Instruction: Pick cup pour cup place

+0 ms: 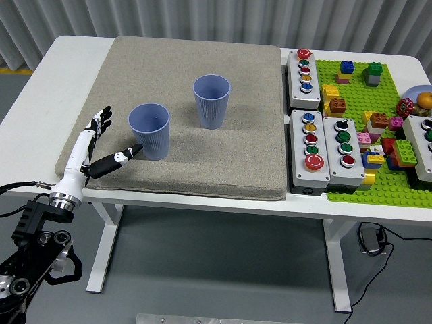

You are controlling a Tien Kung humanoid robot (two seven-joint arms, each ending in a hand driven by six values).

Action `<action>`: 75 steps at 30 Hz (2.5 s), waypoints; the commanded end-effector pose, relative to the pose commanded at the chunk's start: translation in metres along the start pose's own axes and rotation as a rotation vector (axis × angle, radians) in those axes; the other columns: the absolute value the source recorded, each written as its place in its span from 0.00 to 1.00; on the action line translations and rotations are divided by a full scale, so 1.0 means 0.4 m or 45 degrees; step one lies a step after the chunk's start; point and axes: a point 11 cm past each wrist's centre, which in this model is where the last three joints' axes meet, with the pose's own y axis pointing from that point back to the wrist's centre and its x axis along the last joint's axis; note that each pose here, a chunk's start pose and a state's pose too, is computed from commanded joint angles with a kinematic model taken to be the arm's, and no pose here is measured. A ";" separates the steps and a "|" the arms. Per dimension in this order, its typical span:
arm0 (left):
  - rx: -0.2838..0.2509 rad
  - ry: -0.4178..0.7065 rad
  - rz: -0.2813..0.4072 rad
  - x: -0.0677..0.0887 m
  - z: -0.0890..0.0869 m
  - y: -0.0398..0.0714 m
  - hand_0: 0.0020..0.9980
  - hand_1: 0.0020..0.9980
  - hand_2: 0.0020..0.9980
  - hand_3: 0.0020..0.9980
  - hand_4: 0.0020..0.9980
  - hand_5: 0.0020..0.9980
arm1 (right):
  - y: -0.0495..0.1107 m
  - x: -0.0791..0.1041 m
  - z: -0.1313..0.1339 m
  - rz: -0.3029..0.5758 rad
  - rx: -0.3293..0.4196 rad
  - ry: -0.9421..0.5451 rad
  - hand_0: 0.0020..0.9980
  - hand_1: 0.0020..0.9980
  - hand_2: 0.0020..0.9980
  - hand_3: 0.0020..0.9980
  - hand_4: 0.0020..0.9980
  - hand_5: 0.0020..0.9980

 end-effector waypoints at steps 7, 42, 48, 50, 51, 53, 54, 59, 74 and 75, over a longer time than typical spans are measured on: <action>0.002 0.003 -0.008 -0.016 -0.001 -0.024 0.96 0.96 1.00 1.00 1.00 0.42 | 0.000 0.000 0.000 -0.001 0.000 -0.003 0.69 0.66 0.60 0.60 0.00 0.26; 0.017 0.015 -0.069 -0.067 0.001 -0.074 0.96 0.96 1.00 1.00 1.00 0.43 | 0.000 -0.002 0.002 -0.007 -0.003 -0.011 0.69 0.66 0.60 0.60 0.00 0.25; 0.015 0.011 -0.078 -0.073 0.004 -0.082 0.96 0.95 1.00 1.00 1.00 0.43 | 0.000 -0.002 0.003 -0.008 -0.003 -0.012 0.69 0.66 0.60 0.60 0.00 0.25; 0.014 0.010 -0.080 -0.075 0.005 -0.086 0.95 0.94 1.00 1.00 1.00 0.43 | 0.000 -0.002 0.001 -0.008 -0.002 -0.013 0.69 0.66 0.60 0.60 0.00 0.25; 0.015 0.012 -0.080 -0.076 0.006 -0.089 0.95 0.94 1.00 1.00 1.00 0.43 | 0.000 -0.002 0.000 -0.007 -0.001 -0.013 0.69 0.66 0.60 0.60 0.00 0.25; 0.016 0.013 -0.079 -0.076 0.006 -0.093 0.95 0.94 1.00 1.00 1.00 0.43 | 0.000 -0.002 -0.001 -0.007 0.000 -0.012 0.69 0.66 0.60 0.60 0.00 0.25; 0.016 0.013 -0.079 -0.076 0.006 -0.094 0.95 0.94 1.00 1.00 1.00 0.43 | 0.000 -0.002 -0.001 -0.007 0.000 -0.012 0.69 0.66 0.60 0.60 0.00 0.25; 0.013 0.009 -0.083 -0.078 0.011 -0.103 0.94 0.93 1.00 1.00 1.00 0.44 | 0.001 -0.001 -0.005 -0.006 0.003 -0.012 0.69 0.66 0.60 0.60 0.00 0.25; 0.005 0.005 -0.091 -0.087 0.019 -0.115 0.86 0.87 1.00 1.00 1.00 0.44 | 0.001 0.000 -0.008 -0.005 0.007 -0.015 0.69 0.66 0.60 0.60 0.00 0.25; 0.005 0.005 -0.091 -0.087 0.019 -0.115 0.86 0.87 1.00 1.00 1.00 0.44 | 0.001 0.000 -0.008 -0.005 0.007 -0.015 0.69 0.66 0.60 0.60 0.00 0.25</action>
